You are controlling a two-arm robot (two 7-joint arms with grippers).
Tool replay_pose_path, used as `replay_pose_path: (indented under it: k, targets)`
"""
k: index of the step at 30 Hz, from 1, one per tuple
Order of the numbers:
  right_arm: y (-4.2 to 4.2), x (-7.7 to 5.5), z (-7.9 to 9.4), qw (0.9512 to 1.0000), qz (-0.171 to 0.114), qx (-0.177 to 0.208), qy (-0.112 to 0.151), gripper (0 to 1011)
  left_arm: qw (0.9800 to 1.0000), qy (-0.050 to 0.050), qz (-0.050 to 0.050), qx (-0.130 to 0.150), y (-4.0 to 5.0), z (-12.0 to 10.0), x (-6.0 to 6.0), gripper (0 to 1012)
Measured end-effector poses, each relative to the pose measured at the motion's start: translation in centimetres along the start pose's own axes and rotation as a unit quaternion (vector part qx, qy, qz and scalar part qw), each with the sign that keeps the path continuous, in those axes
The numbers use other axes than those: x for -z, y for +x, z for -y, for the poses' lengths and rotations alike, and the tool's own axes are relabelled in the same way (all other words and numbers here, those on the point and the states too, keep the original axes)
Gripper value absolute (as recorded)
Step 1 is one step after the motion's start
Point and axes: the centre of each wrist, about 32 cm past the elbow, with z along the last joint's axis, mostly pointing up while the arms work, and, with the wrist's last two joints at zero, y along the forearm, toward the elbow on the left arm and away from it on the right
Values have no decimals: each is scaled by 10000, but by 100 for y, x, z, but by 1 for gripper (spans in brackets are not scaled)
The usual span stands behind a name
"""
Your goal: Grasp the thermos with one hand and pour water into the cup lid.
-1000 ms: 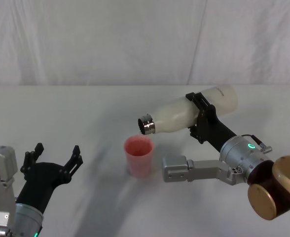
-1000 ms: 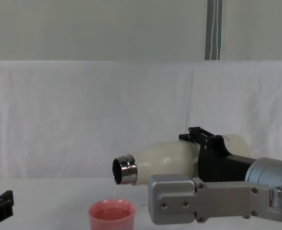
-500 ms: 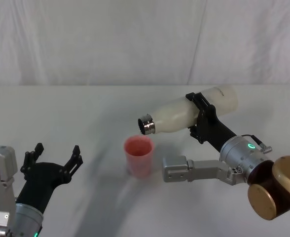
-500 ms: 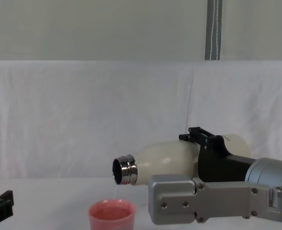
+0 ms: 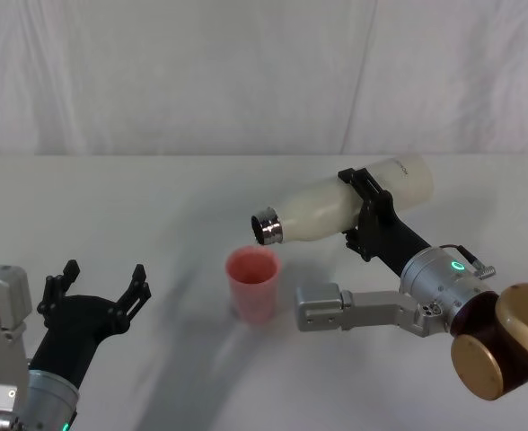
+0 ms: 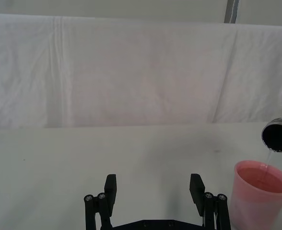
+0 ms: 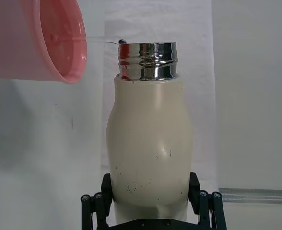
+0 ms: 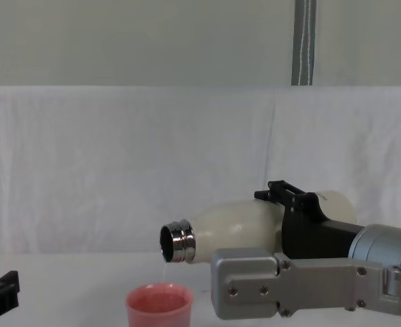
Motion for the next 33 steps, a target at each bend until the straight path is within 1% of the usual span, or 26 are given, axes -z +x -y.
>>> replay_pose_path:
  k: [28,32,33]
  targets:
    - [0,0,0,10000,-3,-2,1,950,10000,0,0,0,0,0,0,1001]
    - [-6,0,4,10000,-68,-14,3,950,10000,0,-1,0,0,0,0,1001]
    - [-7,2,5,9999,-123,-21,5,950,10000,0,0,0,0,0,0,1001]
